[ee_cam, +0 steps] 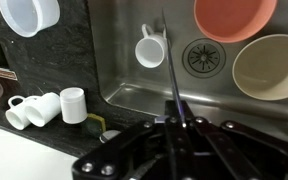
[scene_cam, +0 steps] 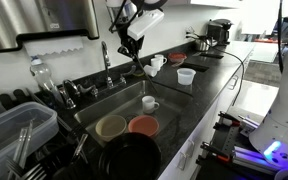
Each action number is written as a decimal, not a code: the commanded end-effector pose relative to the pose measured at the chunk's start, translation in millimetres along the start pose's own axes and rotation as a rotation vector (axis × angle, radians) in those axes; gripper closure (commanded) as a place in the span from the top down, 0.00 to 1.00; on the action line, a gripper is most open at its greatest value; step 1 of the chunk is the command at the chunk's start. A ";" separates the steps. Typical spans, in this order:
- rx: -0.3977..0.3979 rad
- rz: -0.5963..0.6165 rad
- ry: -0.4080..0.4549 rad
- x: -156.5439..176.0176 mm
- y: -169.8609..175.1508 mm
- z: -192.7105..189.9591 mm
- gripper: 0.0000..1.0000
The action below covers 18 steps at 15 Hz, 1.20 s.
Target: Take a knife from the rack and put it in the cup in the sink
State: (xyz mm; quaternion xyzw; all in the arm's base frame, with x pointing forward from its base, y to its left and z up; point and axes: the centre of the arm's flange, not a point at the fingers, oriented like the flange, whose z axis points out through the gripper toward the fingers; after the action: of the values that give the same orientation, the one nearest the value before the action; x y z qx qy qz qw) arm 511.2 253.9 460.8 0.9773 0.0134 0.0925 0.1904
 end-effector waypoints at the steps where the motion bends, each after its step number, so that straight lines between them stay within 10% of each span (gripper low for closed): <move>1: -0.006 0.055 0.011 15.7 14.7 10.6 0.01; 18: -0.028 0.115 -0.085 92.9 38.3 125.2 0.01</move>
State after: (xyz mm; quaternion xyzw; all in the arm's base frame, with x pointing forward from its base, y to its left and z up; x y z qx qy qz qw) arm 609.1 176.2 378.7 0.9780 -0.0624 0.0567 0.1910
